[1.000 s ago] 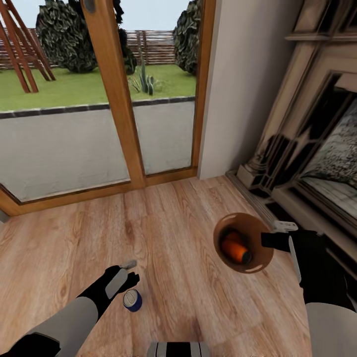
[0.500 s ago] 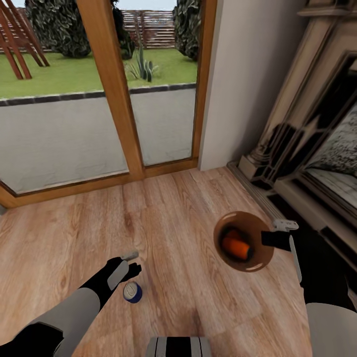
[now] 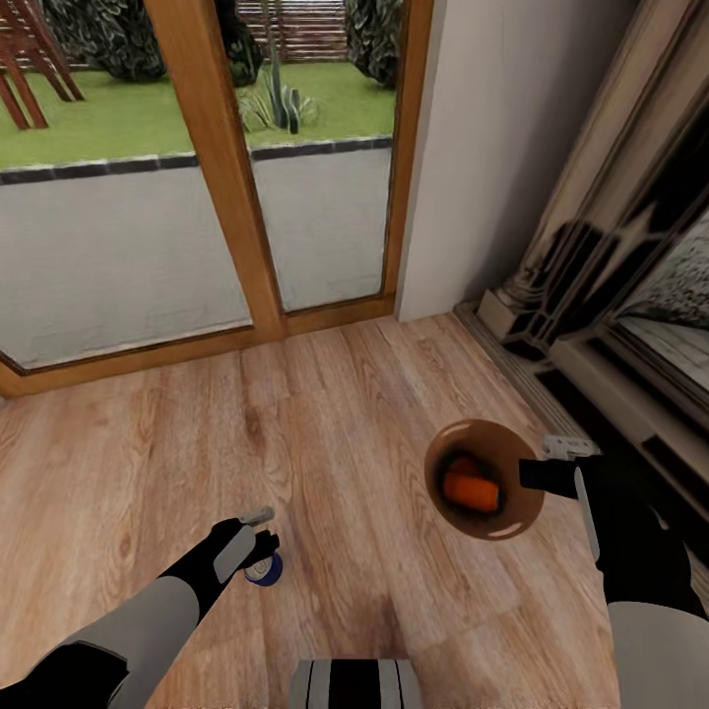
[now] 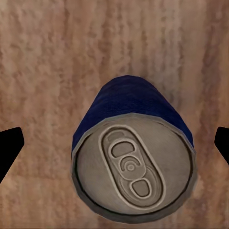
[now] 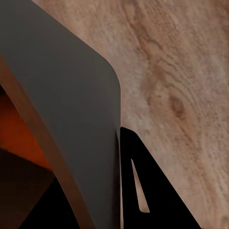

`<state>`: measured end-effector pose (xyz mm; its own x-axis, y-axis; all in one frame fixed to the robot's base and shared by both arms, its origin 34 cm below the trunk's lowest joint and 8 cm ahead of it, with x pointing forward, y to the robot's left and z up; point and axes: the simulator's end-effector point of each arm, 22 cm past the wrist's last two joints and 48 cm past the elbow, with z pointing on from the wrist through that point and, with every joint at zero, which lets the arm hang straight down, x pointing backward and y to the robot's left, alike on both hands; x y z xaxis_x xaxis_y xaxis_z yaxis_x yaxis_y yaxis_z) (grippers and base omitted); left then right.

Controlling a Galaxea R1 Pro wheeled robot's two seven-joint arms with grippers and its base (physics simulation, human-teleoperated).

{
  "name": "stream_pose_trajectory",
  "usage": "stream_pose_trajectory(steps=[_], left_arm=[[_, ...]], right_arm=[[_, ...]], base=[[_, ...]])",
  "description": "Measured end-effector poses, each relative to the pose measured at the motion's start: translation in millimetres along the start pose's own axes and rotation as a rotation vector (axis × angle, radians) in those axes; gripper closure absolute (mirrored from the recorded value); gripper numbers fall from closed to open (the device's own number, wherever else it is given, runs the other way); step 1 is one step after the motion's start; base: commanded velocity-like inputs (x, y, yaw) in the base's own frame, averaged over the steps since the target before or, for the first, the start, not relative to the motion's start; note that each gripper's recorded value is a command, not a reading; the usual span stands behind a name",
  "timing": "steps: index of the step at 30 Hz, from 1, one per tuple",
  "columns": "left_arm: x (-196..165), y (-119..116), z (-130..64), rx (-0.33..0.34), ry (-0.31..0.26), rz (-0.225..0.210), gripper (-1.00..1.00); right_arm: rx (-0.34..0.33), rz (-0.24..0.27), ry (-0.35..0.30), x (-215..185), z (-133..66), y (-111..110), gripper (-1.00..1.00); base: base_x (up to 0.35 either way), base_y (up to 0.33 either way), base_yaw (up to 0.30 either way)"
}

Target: Put the three can of soda from the living room inside the tash can in the kitchen.

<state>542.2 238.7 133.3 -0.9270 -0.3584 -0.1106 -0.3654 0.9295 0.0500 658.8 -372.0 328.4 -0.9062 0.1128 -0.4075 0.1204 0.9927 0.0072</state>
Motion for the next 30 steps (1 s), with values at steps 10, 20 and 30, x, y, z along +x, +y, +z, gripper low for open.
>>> stream_pose_trajectory(steps=[10, 20, 30], left_arm=[[14.0, -15.4, 7.6, 0.024, 0.019, 0.002, -1.00], [23.7, -17.0, 9.5, 0.029, 0.026, -0.001, -1.00], [17.2, -13.6, 10.6, 0.022, -0.012, -0.009, 1.00]], right_arm=[[0.003, -0.001, 0.019, 7.6, 9.4, -1.1, 1.00], [0.003, -0.001, 0.019, 7.7, 9.4, -1.3, 1.00], [0.003, -0.001, 0.019, 7.8, 9.4, -0.9, 1.00]], base=[[0.000, 0.000, 0.000], [0.000, 0.000, 0.000], [0.000, 0.000, 0.000]])
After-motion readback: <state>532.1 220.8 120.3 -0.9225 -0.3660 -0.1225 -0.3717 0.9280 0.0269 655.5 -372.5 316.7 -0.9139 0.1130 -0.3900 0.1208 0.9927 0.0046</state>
